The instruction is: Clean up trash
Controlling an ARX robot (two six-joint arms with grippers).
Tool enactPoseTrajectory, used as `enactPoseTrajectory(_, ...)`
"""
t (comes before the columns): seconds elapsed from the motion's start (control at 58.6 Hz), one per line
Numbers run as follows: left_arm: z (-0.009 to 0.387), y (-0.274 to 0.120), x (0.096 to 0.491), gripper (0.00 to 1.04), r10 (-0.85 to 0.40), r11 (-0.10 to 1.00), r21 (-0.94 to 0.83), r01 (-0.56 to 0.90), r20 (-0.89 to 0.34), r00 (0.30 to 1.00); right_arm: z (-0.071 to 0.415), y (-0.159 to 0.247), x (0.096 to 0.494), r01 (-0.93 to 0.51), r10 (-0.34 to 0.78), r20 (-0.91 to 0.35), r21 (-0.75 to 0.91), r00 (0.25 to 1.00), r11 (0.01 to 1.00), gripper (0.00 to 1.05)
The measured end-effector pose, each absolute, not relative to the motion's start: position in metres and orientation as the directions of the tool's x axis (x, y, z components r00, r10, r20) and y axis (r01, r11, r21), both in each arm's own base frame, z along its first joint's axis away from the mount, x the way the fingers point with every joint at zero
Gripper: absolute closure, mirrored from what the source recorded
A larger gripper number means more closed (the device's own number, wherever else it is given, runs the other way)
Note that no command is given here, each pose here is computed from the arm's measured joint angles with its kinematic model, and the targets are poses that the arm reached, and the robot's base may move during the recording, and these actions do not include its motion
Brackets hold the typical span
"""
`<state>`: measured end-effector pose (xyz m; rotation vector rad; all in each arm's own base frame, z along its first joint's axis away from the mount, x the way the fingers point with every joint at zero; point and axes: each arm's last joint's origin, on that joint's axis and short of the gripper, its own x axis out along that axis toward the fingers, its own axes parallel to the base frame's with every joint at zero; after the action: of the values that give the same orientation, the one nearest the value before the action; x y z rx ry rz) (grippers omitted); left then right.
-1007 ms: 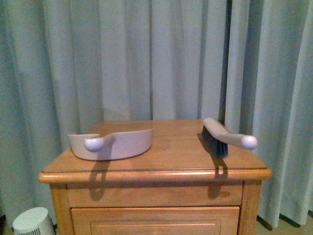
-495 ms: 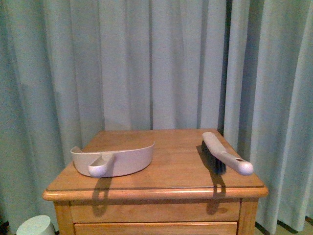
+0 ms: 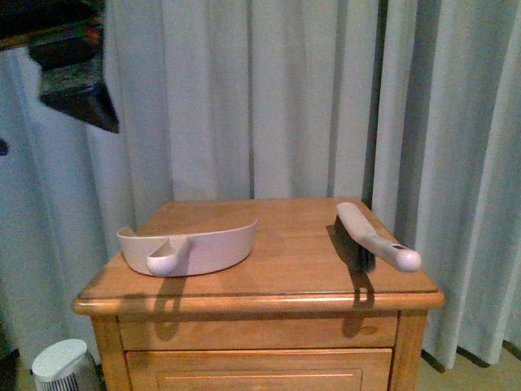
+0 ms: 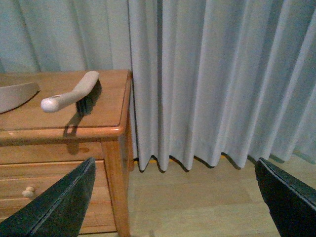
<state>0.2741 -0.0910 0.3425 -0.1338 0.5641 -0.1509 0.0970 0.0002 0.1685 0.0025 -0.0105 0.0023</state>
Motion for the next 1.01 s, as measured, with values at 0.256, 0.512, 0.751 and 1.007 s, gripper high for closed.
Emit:
enactPoseTrajectory(0.256, 0.328, -0.149, 0.329, 0.08, -0.140, 0.990, -0.108, 0.093, -0.603, 0.785, 0.168, 0.000, 0.097, -0.002, 0.002, 0.010, 0.002, 1.000, 1.000, 0.07)
enactPoseTrajectory(0.512, 0.298, -0.164, 0.363, 0.08, -0.121, 0.993, -0.092, 0.081, -0.649, 0.751, 0.168, 0.000, 0.097, -0.002, 0.002, 0.010, 0.002, 1.000, 1.000, 0.07)
enactPoseTrajectory(0.751, 0.276, -0.148, 0.388, 0.08, -0.076, 0.997, -0.034, 0.071, -0.651, 0.755, 0.168, 0.000, 0.097, -0.002, 0.002, 0.010, 0.002, 1.000, 1.000, 0.07)
enactPoseTrajectory(1.007, 0.249, -0.143, 0.396, 0.08, -0.083, 0.996, -0.036, 0.079, -0.685, 0.724, 0.168, 0.000, 0.097, -0.002, 0.002, 0.010, 0.002, 1.000, 1.000, 0.07)
